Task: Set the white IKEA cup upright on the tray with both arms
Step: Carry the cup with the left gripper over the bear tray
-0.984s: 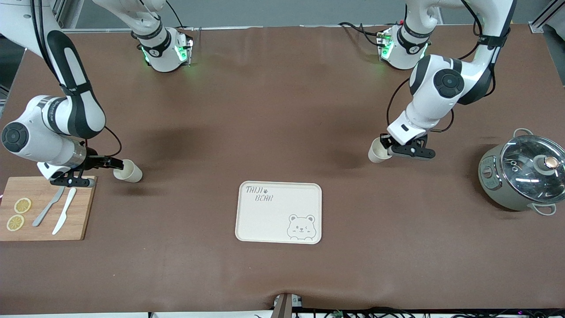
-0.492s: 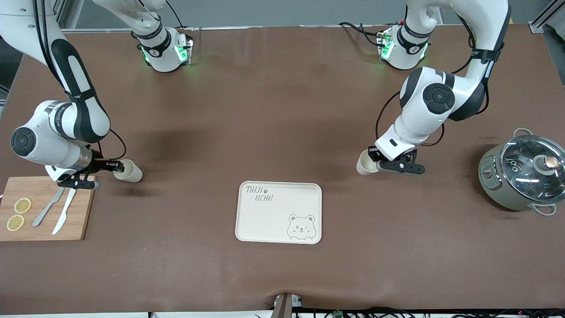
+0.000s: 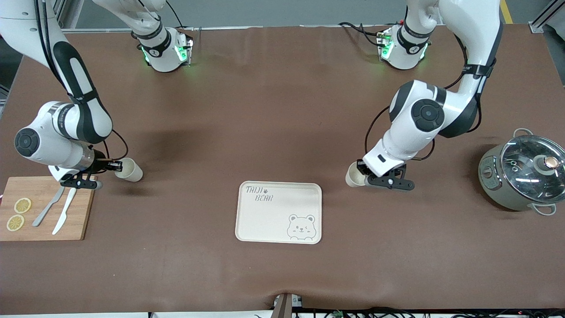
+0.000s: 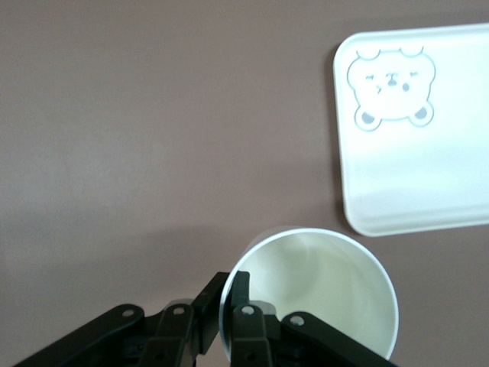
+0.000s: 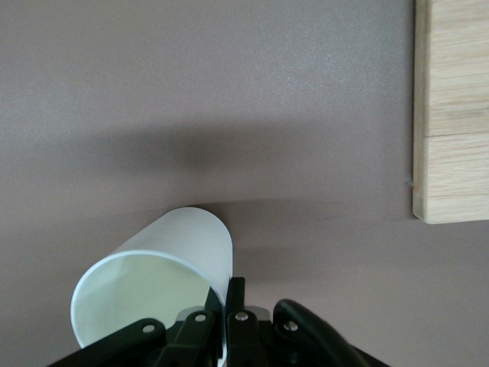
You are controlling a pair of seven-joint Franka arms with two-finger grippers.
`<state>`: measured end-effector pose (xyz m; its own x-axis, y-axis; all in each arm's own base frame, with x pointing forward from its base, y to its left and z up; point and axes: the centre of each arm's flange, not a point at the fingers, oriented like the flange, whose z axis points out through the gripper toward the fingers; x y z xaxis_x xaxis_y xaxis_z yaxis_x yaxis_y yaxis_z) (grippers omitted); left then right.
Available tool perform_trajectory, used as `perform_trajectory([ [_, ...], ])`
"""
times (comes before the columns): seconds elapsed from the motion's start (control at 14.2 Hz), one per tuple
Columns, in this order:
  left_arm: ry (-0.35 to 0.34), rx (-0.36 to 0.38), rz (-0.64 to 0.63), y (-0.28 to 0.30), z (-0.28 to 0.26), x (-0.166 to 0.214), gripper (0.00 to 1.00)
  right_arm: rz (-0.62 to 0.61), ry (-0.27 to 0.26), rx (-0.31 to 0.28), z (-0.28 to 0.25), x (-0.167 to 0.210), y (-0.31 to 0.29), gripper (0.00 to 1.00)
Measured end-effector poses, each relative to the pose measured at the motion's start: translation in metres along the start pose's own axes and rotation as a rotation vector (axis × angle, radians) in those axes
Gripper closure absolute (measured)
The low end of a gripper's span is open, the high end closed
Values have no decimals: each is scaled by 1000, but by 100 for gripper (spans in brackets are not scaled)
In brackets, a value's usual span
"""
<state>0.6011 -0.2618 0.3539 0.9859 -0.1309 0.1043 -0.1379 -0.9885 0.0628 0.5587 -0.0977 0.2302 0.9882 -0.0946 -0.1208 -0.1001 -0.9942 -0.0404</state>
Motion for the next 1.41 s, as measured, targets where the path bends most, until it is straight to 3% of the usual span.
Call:
perform_trajectory([
  [0.7,21,-26,-71,77,25,54,92,-1,-19,3,-5,2,0,97],
  [1.05,52,44,-101,135,61,50,92,-4,-90,15,-28,8,-2,97],
  [1.41,54,46,-117,158,78,46,92,3,-138,24,-62,12,-5,97],
])
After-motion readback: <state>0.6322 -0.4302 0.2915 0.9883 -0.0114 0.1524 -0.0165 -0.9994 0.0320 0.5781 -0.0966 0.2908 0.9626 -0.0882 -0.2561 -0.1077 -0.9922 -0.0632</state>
